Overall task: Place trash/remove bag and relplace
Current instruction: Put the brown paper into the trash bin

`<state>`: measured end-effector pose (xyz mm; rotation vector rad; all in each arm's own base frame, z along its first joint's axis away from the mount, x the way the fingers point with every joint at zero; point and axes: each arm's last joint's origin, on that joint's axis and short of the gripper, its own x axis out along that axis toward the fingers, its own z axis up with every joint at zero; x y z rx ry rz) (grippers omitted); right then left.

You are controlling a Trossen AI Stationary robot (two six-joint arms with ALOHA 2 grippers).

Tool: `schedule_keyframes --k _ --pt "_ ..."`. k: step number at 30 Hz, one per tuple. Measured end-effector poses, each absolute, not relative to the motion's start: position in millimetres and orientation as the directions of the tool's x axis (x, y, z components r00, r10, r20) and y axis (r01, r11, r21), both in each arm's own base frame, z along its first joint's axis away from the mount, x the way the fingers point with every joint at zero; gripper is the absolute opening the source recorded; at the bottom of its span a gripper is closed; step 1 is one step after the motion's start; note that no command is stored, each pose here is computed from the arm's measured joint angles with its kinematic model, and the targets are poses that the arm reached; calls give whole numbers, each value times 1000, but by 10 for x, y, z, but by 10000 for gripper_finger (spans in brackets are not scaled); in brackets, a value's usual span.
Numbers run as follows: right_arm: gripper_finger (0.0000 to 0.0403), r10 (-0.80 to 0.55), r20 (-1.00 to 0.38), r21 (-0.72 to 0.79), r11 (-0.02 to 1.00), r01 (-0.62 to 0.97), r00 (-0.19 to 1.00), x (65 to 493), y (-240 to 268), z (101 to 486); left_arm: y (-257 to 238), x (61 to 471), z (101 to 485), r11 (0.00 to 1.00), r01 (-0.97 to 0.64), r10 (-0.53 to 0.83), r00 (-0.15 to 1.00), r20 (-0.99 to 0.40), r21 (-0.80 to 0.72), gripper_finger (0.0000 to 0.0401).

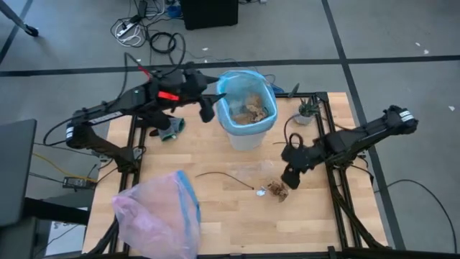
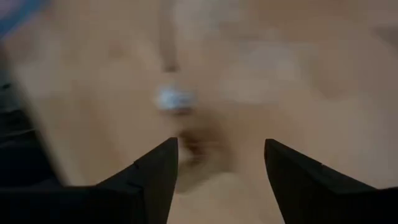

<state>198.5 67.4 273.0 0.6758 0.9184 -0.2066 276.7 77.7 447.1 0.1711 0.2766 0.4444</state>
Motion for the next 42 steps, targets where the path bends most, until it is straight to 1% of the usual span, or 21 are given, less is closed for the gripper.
schedule_keyframes --k 3,7,11,14,18,24,27,30,32,34,36,37,38,42 --pt "238 196 -749 506 786 355 633 1988 815 2624 754 2628 4466 879 -418 471 835 -285 228 269" --pt "254 226 -773 479 820 312 593 1902 956 2527 738 2524 4406 869 -441 495 785 -373 225 270" --pt "270 177 -813 398 864 308 555 1868 1033 2440 723 2512 4323 875 -428 484 755 -442 225 270" --pt "276 126 -825 343 886 311 551 1932 1061 2362 703 2526 4265 881 -421 473 748 -466 218 273" --pt "285 89 -858 277 909 310 506 2047 1119 2188 702 2532 4220 882 -426 469 739 -484 204 281" --pt "286 31 -897 198 920 339 441 2234 1220 1860 697 2512 4186 881 -436 464 718 -519 184 286" --pt "279 -20 -927 139 909 393 374 2291 1247 1649 695 2501 4168 878 -450 461 707 -536 162 285" --pt "250 -24 -958 100 906 411 285 2327 1281 1443 692 2487 4147 876 -458 458 693 -557 151 281" --pt "210 -12 -961 106 907 407 278 2359 1304 1387 690 2480 4135 875 -462 456 685 -569 145 278" --pt "147 6 -954 129 911 393 300 2371 1312 1413 689 2475 4129 874 -466 455 680 -575 140 275" --pt "68 17 -950 141 915 377 313 2358 1296 1462 686 2467 4117 873 -467 452 671 -587 139 273" --pt "37 26 -947 149 919 365 319 2347 1287 1496 686 2463 4113 872 -471 452 668 -592 135 271" --pt "22 35 -944 159 919 360 328 2332 1275 1540 685 2458 4110 871 -473 451 665 -595 132 270" --pt "11 81 -911 246 894 374 405 2294 1216 1778 685 2450 4108 869 -477 454 660 -599 133 265"
